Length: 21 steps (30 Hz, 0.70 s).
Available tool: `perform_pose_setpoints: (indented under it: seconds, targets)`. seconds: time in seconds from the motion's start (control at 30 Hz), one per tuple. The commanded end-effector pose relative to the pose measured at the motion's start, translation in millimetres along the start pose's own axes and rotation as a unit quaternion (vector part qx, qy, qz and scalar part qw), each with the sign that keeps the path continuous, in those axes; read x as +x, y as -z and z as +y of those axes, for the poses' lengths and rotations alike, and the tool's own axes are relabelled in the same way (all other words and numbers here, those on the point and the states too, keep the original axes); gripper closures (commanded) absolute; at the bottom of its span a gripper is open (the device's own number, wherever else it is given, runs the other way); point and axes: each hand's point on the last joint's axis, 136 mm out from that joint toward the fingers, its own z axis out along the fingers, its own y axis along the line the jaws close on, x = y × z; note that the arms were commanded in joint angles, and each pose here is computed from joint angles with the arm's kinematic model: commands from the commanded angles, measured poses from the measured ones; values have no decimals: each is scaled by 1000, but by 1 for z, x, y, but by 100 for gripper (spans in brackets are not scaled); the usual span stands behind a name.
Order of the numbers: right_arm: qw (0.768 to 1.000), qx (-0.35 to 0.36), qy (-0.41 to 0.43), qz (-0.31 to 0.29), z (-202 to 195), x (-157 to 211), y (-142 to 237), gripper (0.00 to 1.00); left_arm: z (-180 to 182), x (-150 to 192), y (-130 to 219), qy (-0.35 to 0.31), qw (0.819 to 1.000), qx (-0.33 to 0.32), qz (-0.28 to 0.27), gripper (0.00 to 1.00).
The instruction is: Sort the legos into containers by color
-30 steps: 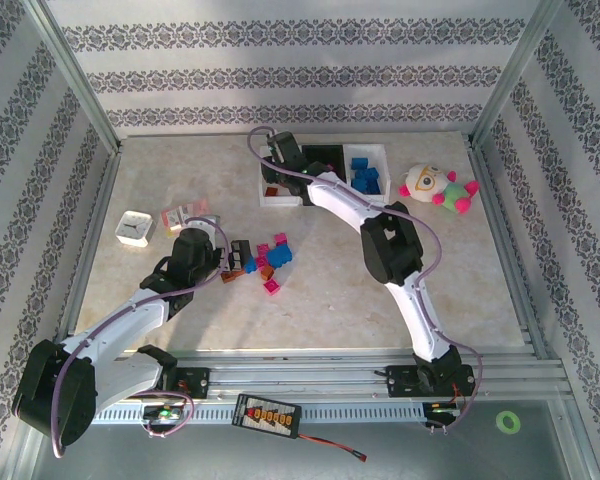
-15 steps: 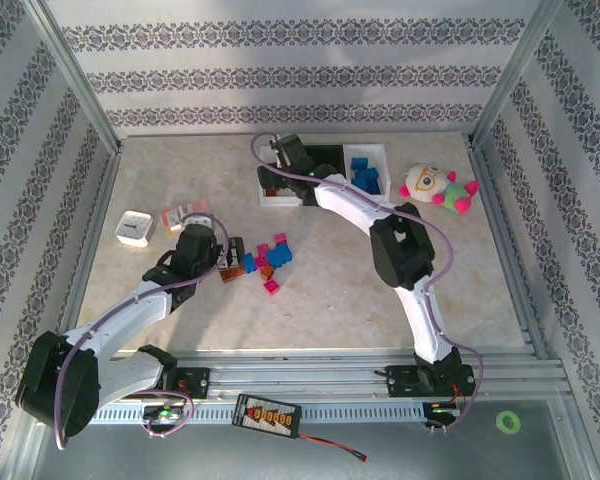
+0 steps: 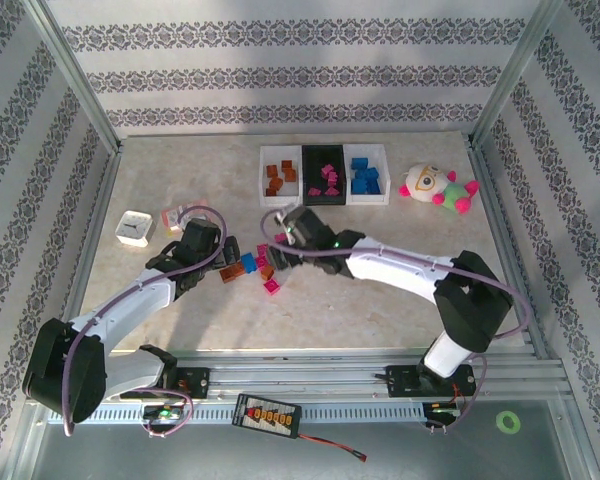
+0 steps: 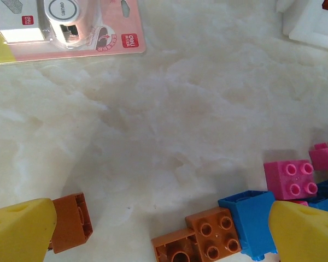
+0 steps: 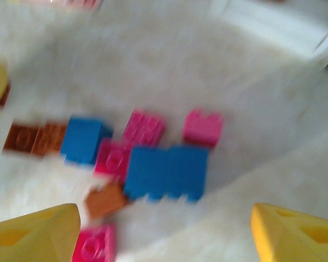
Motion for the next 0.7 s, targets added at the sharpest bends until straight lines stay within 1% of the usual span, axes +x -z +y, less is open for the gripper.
perform_pose_setpoints:
  seconds: [0.0, 0.13, 0.23, 0.4, 0.57, 0.67]
  targets:
    - [999, -1, -8, 33, 14, 31, 3, 19, 1, -6, 2, 12, 1000, -5, 6, 1]
    - [997, -16, -19, 71, 30, 50, -13, 23, -1, -8, 1, 9, 1000, -2, 6, 1]
    - [996, -18, -19, 86, 36, 54, -26, 27, -1, -7, 1, 10, 1000, 1, 7, 1]
    - [991, -16, -13, 129, 43, 66, -43, 30, 0, -4, 3, 4, 1000, 3, 11, 1]
    - [989, -18, -3, 149, 50, 72, -54, 34, 2, -1, 2, 7, 1000, 1, 11, 1]
    - [987, -19, -4, 161, 51, 77, -59, 39, 1, 0, 2, 11, 1000, 5, 11, 1]
